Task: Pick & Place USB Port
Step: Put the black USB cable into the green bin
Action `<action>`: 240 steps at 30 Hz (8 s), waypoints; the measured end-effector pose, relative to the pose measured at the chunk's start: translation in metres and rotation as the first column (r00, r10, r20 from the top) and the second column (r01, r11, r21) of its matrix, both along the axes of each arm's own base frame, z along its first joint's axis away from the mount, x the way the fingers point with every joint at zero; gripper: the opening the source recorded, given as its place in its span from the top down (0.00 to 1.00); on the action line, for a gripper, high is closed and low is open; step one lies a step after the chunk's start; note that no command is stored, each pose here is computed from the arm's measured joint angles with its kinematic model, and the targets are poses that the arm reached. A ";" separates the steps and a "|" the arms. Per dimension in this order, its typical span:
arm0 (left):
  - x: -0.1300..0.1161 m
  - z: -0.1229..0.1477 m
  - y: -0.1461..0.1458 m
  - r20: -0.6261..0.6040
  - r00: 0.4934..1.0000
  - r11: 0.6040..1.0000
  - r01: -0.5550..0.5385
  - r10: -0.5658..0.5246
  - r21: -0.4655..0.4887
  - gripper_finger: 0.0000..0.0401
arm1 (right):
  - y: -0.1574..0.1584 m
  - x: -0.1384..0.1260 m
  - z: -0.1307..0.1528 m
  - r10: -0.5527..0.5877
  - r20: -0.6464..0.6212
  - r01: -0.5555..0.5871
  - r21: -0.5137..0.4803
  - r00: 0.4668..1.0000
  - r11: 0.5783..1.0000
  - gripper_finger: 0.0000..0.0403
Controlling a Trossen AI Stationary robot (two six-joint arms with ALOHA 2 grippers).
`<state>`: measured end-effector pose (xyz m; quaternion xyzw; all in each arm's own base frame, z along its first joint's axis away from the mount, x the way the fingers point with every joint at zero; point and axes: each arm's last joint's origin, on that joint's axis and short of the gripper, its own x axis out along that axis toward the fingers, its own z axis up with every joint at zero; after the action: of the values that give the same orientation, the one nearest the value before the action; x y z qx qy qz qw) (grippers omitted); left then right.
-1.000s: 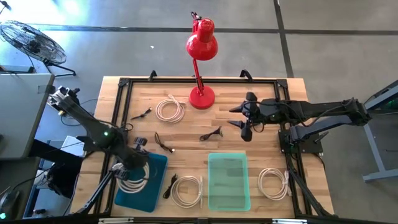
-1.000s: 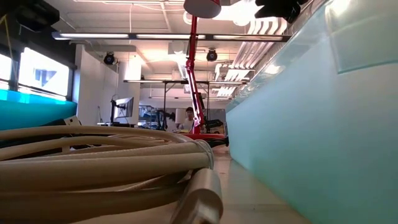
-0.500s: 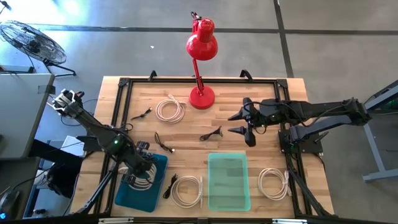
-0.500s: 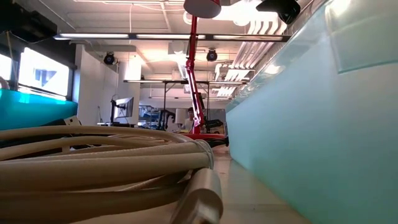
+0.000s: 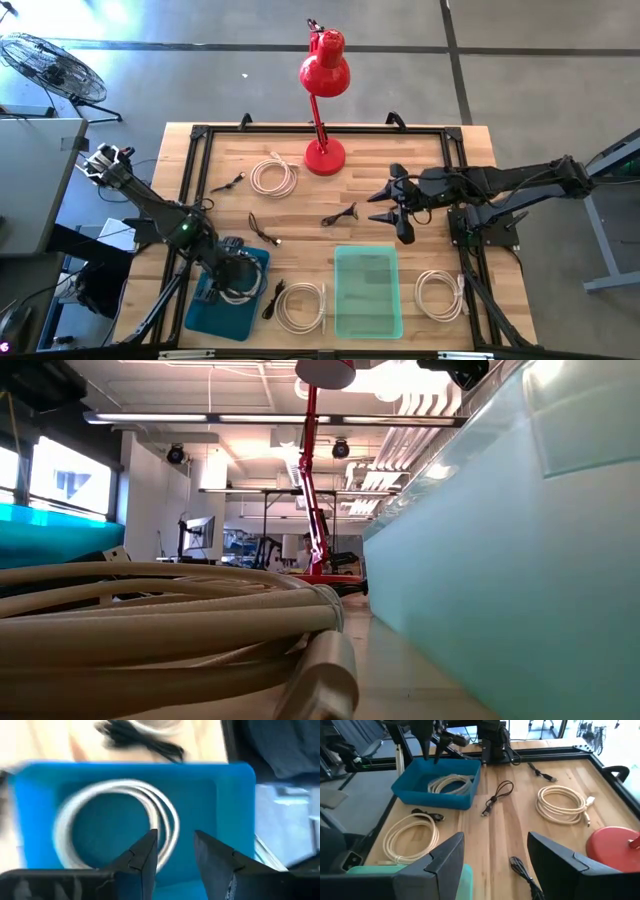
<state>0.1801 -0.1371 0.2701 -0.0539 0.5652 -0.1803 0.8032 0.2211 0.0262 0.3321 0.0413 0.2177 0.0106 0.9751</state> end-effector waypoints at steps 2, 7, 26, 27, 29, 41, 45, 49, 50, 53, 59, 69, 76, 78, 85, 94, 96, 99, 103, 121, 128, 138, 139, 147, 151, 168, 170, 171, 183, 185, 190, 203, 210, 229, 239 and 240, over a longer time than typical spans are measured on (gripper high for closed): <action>0.002 0.008 0.008 0.015 0.999 0.996 -0.031 0.030 0.082 0.69 | 0.000 0.000 0.000 -0.006 0.001 0.006 -0.007 1.000 1.000 0.48; 0.008 0.035 0.041 0.121 0.988 0.909 -0.135 0.094 0.394 0.69 | -0.001 0.000 0.000 -0.019 0.001 0.019 -0.013 1.000 1.000 0.48; 0.026 0.055 0.154 0.086 0.980 0.644 -0.184 0.180 0.742 0.69 | -0.002 -0.003 -0.005 -0.068 -0.055 0.063 -0.091 0.996 0.994 0.48; 0.023 0.054 0.157 0.054 0.978 0.657 -0.175 0.200 0.734 0.69 | -0.003 -0.003 -0.006 -0.075 -0.060 0.069 -0.096 0.995 0.993 0.48; 0.015 0.052 0.164 -0.006 0.963 0.663 -0.180 0.268 0.727 0.69 | -0.003 -0.004 -0.007 -0.084 -0.067 0.077 -0.103 0.994 0.992 0.48; -0.009 0.047 0.217 -0.180 0.878 0.737 -0.243 0.444 0.630 0.69 | -0.003 -0.004 -0.007 -0.076 -0.076 0.066 -0.126 0.994 0.990 0.48; -0.018 0.046 0.234 -0.187 0.838 0.738 -0.318 0.513 0.595 0.69 | -0.003 -0.005 -0.009 -0.078 -0.101 0.066 -0.124 0.992 0.990 0.48; -0.025 0.034 0.248 -0.210 0.829 0.771 -0.346 0.518 0.534 0.69 | -0.003 -0.006 -0.011 -0.085 -0.115 0.072 -0.110 0.990 0.991 0.48; -0.026 0.029 0.251 -0.211 0.829 0.778 -0.354 0.518 0.520 0.69 | -0.003 -0.006 -0.011 -0.085 -0.115 0.073 -0.109 0.990 0.991 0.48; -0.030 0.010 0.259 -0.219 0.812 0.778 -0.384 0.541 0.498 0.69 | -0.003 -0.006 -0.011 -0.087 -0.116 0.075 -0.106 0.989 0.992 0.48; -0.040 -0.028 0.262 -0.278 0.778 0.799 -0.425 0.563 0.426 0.69 | -0.003 -0.006 -0.011 -0.080 -0.119 0.068 -0.101 0.990 0.993 0.48; -0.051 -0.068 0.268 -0.257 0.730 0.750 -0.497 0.633 0.436 0.69 | -0.003 -0.006 -0.011 -0.080 -0.120 0.068 -0.102 0.990 0.992 0.48; -0.052 -0.075 0.270 -0.234 0.728 0.738 -0.513 0.645 0.439 0.69 | -0.003 -0.006 -0.011 -0.086 -0.120 0.075 -0.090 0.989 0.993 0.48; -0.052 -0.075 0.270 -0.234 0.719 0.728 -0.514 0.654 0.454 0.69 | -0.003 -0.006 -0.011 -0.087 -0.120 0.076 -0.089 0.989 0.993 0.48; -0.049 -0.084 0.273 -0.287 0.696 0.732 -0.503 0.658 0.460 0.69 | -0.003 -0.006 -0.011 -0.088 -0.120 0.078 -0.086 0.989 0.993 0.48; -0.039 -0.105 0.282 -0.357 0.690 0.769 -0.489 0.630 0.411 0.69 | -0.003 -0.006 -0.011 -0.087 -0.120 0.077 -0.086 0.989 0.993 0.48; -0.037 -0.109 0.284 -0.359 0.693 0.773 -0.486 0.625 0.408 0.69 | -0.003 -0.006 -0.011 -0.088 -0.121 0.078 -0.086 0.989 0.993 0.48; -0.035 -0.113 0.286 -0.367 0.691 0.775 -0.481 0.623 0.410 0.69 | -0.003 -0.006 -0.011 -0.088 -0.126 0.077 -0.087 0.988 0.993 0.48; -0.034 -0.114 0.287 -0.355 0.692 0.768 -0.481 0.629 0.422 0.69 | -0.003 -0.007 -0.012 -0.088 -0.133 0.077 -0.089 0.987 0.993 0.48; -0.038 -0.128 0.281 -0.353 0.699 0.776 -0.491 0.622 0.396 0.72 | -0.003 -0.007 -0.012 -0.073 -0.137 0.062 -0.080 0.988 0.995 0.48; -0.039 -0.131 0.281 -0.342 0.710 0.776 -0.472 0.616 0.418 0.94 | -0.003 -0.007 -0.012 -0.074 -0.137 0.063 -0.079 0.988 0.995 0.48; -0.035 -0.123 0.282 -0.272 0.749 0.772 -0.466 0.604 0.431 0.94 | -0.003 -0.006 -0.011 -0.078 -0.127 0.070 -0.062 0.989 0.996 0.48; -0.033 -0.118 0.282 -0.244 0.759 0.767 -0.469 0.603 0.438 0.94 | -0.002 -0.006 -0.011 -0.077 -0.126 0.070 -0.062 0.989 0.996 0.48; -0.024 -0.055 0.262 -0.058 0.855 0.778 -0.437 0.515 0.451 0.94 | -0.003 -0.006 -0.011 -0.077 -0.127 0.070 -0.063 0.989 0.996 0.48; -0.018 -0.013 0.245 0.198 0.885 0.783 -0.465 0.421 0.414 0.94 | -0.002 -0.005 -0.010 -0.076 -0.107 0.069 -0.063 0.991 0.996 0.48; 0.022 0.052 0.156 0.945 0.253 0.931 -0.245 -0.209 0.271 0.94 | 0.011 0.072 -0.005 0.120 0.347 -0.051 -0.201 0.930 0.978 0.48; 0.031 0.046 0.153 0.941 0.264 0.932 -0.236 -0.212 0.276 0.94 | 0.014 0.079 -0.007 0.195 0.375 -0.099 -0.261 0.906 0.960 0.48; 0.035 0.043 0.153 0.939 0.267 0.932 -0.230 -0.216 0.279 0.94 | 0.015 0.083 -0.010 0.231 0.376 -0.121 -0.293 0.898 0.948 0.48; 0.074 0.021 0.149 0.939 0.224 0.949 -0.121 -0.260 0.292 0.94 | 0.015 0.107 -0.026 0.173 0.432 -0.001 -0.370 0.885 0.929 0.48; 0.076 0.019 0.149 0.936 0.222 0.943 -0.126 -0.274 0.307 0.94 | 0.015 0.107 -0.025 0.159 0.437 0.016 -0.370 0.885 0.929 0.48; 0.085 0.013 0.149 0.925 0.197 0.928 -0.119 -0.326 0.352 0.94 | 0.010 0.107 -0.025 0.140 0.431 0.036 -0.377 0.891 0.926 0.48; 0.094 0.009 0.150 0.927 0.146 0.921 -0.140 -0.345 0.364 0.94 | 0.007 0.108 -0.027 0.135 0.419 0.036 -0.376 0.898 0.926 0.48; 0.094 0.011 0.151 0.923 0.130 0.913 -0.149 -0.363 0.380 0.94 | 0.007 0.108 -0.027 0.136 0.419 0.036 -0.377 0.898 0.925 0.48; 0.096 0.009 0.151 0.922 0.130 0.906 -0.178 -0.364 0.383 0.94 | -0.001 0.114 -0.029 0.174 0.445 -0.003 -0.360 0.879 0.933 0.48; 0.097 0.007 0.152 0.915 0.159 0.897 -0.194 -0.371 0.397 0.94 | -0.005 0.143 -0.030 0.187 0.423 -0.016 -0.376 0.886 0.927 0.49; 0.097 0.007 0.152 0.915 0.162 0.897 -0.194 -0.370 0.397 0.94 | -0.005 0.145 -0.028 0.191 0.423 -0.016 -0.383 0.886 0.924 0.49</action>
<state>0.2771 0.0151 0.2771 0.2866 -0.0620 -0.0912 0.9517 0.3656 0.0212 0.3044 -0.1580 -0.0154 0.0318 0.9868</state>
